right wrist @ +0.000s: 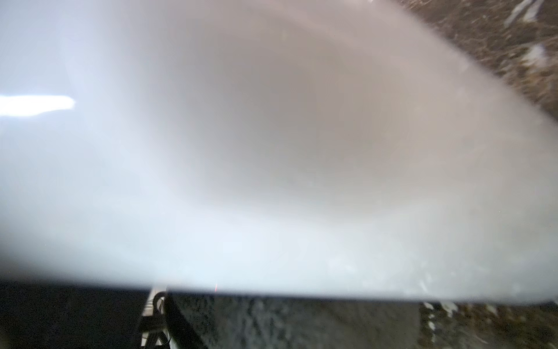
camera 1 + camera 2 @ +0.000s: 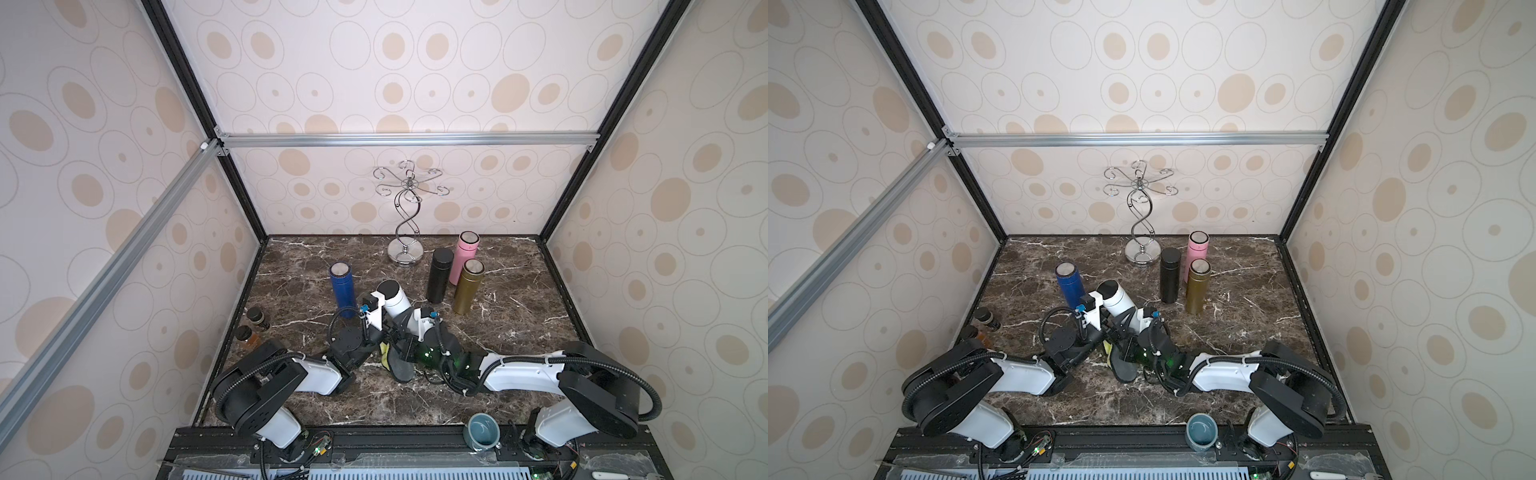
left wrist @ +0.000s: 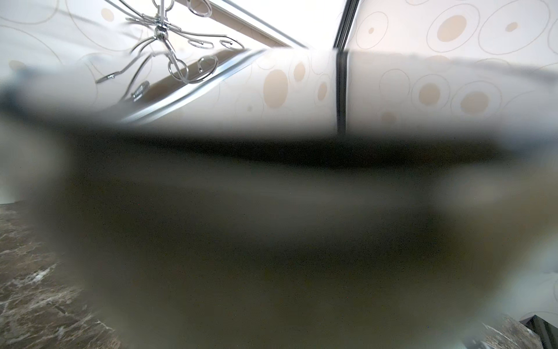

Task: Wipe the surface of the thermos
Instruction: Wipe the dirt from the surface of the thermos.

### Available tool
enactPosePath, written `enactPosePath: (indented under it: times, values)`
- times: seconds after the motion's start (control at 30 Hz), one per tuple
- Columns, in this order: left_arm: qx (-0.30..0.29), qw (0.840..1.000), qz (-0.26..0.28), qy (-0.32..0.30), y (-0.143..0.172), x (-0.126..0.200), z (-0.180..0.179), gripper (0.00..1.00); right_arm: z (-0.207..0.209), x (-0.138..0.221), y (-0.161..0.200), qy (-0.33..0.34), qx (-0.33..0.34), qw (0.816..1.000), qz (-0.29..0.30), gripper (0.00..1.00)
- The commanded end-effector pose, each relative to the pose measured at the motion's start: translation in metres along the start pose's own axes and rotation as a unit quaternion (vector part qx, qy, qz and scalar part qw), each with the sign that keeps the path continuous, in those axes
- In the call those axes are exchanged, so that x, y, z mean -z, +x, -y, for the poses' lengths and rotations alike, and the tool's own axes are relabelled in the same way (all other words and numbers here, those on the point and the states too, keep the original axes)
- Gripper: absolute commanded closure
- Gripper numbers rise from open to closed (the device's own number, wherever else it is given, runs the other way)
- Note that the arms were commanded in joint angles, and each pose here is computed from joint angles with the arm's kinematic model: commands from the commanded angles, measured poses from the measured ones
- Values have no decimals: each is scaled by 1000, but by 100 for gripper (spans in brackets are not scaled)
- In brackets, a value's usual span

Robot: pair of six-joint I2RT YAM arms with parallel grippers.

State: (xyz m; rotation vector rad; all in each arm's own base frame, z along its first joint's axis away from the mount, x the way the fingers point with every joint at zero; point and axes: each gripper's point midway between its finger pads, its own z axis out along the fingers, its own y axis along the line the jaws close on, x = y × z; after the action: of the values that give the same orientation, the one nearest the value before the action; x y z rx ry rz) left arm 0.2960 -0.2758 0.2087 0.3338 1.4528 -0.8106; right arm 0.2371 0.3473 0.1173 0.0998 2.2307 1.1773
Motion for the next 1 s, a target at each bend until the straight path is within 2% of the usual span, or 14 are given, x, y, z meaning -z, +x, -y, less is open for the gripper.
enactPosePath:
  times: [0.0, 0.23, 0.4, 0.57, 0.7, 0.83, 0.97]
  values:
    - [-12, 998, 66, 11, -41, 3, 11, 100, 20, 10, -5, 33, -24, 999, 21, 100]
    - [-36, 997, 62, 9, -46, 6, 12, 100, 28, 34, -3, 51, -1, 999, 13, 100]
    - [-68, 996, 59, 10, -55, 21, 12, 100, 20, 75, -18, 44, 37, 998, 29, 100]
    - [-91, 993, 39, 59, -63, 38, 28, 100, 0, 122, -47, 29, 75, 996, 39, 100]
    - [-104, 990, 29, 96, -70, 53, 37, 100, -2, 146, -72, 9, 59, 996, 65, 100]
    - [-114, 982, 13, 153, -73, 61, 48, 100, -7, 139, -88, -25, 52, 997, 60, 100]
    - [-103, 970, -9, 222, -70, 58, 60, 100, -22, 109, -96, -110, 25, 993, 18, 100]
